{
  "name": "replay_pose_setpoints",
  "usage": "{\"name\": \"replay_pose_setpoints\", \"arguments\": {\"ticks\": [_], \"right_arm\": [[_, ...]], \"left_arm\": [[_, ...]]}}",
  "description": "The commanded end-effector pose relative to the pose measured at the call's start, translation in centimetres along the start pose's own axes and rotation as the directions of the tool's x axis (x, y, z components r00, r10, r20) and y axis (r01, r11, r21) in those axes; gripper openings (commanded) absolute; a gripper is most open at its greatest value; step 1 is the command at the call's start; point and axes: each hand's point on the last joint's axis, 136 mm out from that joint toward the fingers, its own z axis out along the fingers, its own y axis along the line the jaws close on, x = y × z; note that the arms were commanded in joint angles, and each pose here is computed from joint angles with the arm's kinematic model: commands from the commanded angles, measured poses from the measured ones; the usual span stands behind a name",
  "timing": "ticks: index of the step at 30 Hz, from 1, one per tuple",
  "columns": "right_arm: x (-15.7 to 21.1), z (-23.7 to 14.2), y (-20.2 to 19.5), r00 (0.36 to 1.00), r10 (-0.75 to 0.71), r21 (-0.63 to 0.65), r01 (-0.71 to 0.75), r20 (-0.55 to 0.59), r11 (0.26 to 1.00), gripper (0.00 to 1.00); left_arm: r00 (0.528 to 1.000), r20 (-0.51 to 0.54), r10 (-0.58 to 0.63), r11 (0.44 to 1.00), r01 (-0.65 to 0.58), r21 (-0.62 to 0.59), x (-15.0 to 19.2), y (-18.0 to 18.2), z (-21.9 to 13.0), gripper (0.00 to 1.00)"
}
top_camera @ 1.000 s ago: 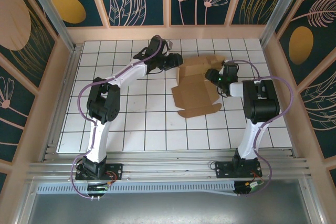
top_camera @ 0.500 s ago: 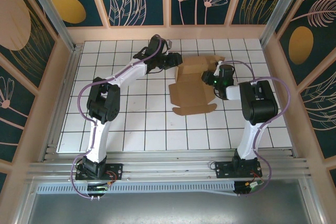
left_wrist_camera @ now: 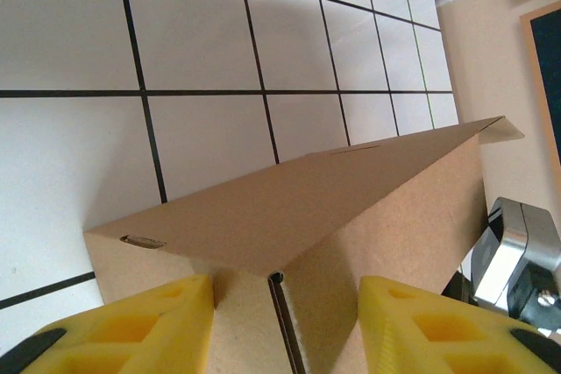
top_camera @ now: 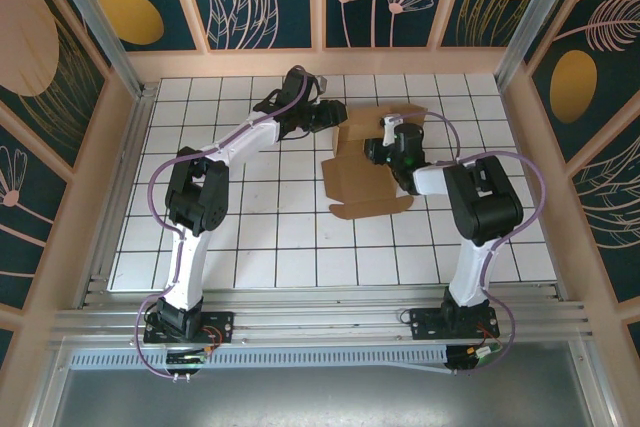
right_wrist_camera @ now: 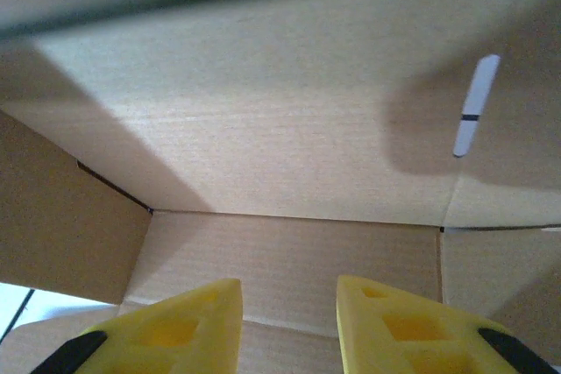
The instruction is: Fold the paper box
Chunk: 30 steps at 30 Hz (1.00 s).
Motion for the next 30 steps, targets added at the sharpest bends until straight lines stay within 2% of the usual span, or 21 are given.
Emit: {"name": "replay_pose_setpoints", "arguments": {"ticks": [1, 8, 11, 14, 18, 23, 27, 30], "right_arm": [[1.4, 0.6, 1.1, 0.995, -0.082, -0.021, 0.081, -0.051, 0.996, 0.36], [1.3, 0.4, 2.1, 0.995, -0.09, -0.039, 0.088, -0.052, 0.995, 0.39], [0.2, -0.9, 1.8, 0.997, -0.071, -0.022, 0.071, -0.018, 0.997, 0.45], [-0.6, -2.7, 1.0, 1.0, 0.012, -0.018, -0.012, -0.003, 1.0, 0.53], [-0.4, -5.9, -0.2, 0.989, 0.144, -0.052, -0.143, 0.011, 0.988, 0.6], [-0.9, -10.7, -0.1, 0.981, 0.188, -0.139, -0.181, 0.041, 0.974, 0.71], [-3.3, -13.7, -0.4, 0.97, 0.23, -0.171, -0.213, 0.083, 0.962, 0.78], [-6.9, -15.0, 0.0, 0.957, 0.283, -0.224, -0.261, 0.072, 0.939, 0.79]], "left_arm": [[0.997, -0.075, -0.019, 1.0, 0.018, -0.017, 2.0, 0.8, 1.2, 0.46], [0.997, -0.077, -0.019, 1.0, 0.018, -0.019, 2.1, 0.9, 1.2, 0.47], [0.997, -0.075, -0.016, 1.0, 0.014, -0.021, 2.1, 0.9, 1.1, 0.47], [0.998, -0.068, -0.01, 1.0, 0.009, -0.022, 1.9, 0.7, 0.8, 0.46], [1.0, -0.024, 0.002, 1.0, -0.003, -0.022, 1.0, -0.2, -0.6, 0.56], [0.999, 0.027, 0.02, 1.0, -0.02, 0.003, -0.4, -2.3, -2.8, 0.67], [0.998, 0.066, 0.02, 1.0, -0.02, -0.002, -1.0, -3.1, -4.8, 0.7], [0.993, 0.103, -0.062, 0.997, 0.065, -0.029, -0.6, -2.2, -5.7, 0.72]]}}
